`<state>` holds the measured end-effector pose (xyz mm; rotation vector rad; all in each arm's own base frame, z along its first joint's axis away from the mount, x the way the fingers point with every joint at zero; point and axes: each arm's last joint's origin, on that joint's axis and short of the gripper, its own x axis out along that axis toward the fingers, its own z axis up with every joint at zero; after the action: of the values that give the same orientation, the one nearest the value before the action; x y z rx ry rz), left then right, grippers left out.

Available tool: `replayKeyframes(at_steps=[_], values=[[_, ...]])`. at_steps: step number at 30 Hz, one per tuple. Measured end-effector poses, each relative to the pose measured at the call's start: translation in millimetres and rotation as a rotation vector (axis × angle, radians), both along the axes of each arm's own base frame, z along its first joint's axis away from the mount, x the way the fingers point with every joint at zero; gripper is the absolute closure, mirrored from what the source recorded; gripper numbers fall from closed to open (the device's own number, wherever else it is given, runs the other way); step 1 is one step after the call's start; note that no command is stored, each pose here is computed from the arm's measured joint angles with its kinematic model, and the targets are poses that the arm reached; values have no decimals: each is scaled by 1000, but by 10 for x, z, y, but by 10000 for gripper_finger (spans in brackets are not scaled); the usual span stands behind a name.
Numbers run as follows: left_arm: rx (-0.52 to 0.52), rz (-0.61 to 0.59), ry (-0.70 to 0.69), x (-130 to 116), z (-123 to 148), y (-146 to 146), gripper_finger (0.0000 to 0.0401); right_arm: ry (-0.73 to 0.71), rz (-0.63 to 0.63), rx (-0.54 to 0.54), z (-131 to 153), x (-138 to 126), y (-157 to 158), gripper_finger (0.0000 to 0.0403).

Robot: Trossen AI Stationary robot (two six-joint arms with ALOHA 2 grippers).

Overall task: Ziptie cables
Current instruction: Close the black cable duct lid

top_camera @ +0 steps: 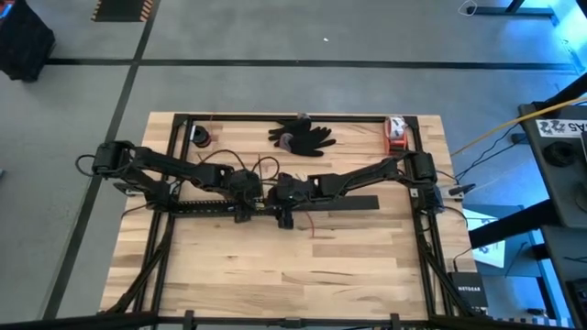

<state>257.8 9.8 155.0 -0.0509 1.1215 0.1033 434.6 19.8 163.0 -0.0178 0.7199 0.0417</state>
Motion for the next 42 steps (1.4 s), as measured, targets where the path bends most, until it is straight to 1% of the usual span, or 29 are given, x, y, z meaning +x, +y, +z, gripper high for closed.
replayKeyframes(at_steps=[3, 6, 10, 12, 13, 17, 22, 24, 27, 31, 33, 37, 40, 42], values=[[-5, -5, -25, -33, 91, -11, 205, 4, -8, 0, -23, 1, 1, 111], [-6, -8, -147, -30, 370, -23, 205, -20, -21, 11, 60, 46, -2, 108], [-11, -30, -213, -167, 600, -65, 205, 22, -20, 2, 171, 81, -2, 107], [-14, -37, -270, -225, 712, -87, 205, 55, -22, -1, 231, 91, -14, 107], [-19, -35, -282, -248, 729, -98, 205, 74, -24, -2, 258, 93, -26, 107], [-37, -19, -272, -279, 681, -113, 205, 121, -22, 3, 304, 84, -28, 107], [-6, -57, -319, -149, 634, -92, 205, 127, -40, 22, 302, 80, -28, 107], [-12, -69, -291, -129, 581, -90, 205, 131, -46, 27, 301, 77, -28, 107], [-23, -81, -211, -139, 487, -101, 205, 134, -60, 41, 301, 75, -28, 107], [-33, -91, -203, -131, 454, -103, 205, 125, -84, 64, 307, 81, -27, 107], [-42, -72, -220, -119, 463, -75, 205, 123, -92, 59, 309, 82, -30, 107], [-93, 25, -240, -140, 507, -39, 205, 113, -98, 54, 315, 88, -33, 107], [-98, 34, -244, -156, 524, -36, 205, 112, -95, 52, 323, 86, -33, 107], [-104, 43, -238, -170, 552, -37, 205, 123, -95, 51, 384, 46, -35, 107]])
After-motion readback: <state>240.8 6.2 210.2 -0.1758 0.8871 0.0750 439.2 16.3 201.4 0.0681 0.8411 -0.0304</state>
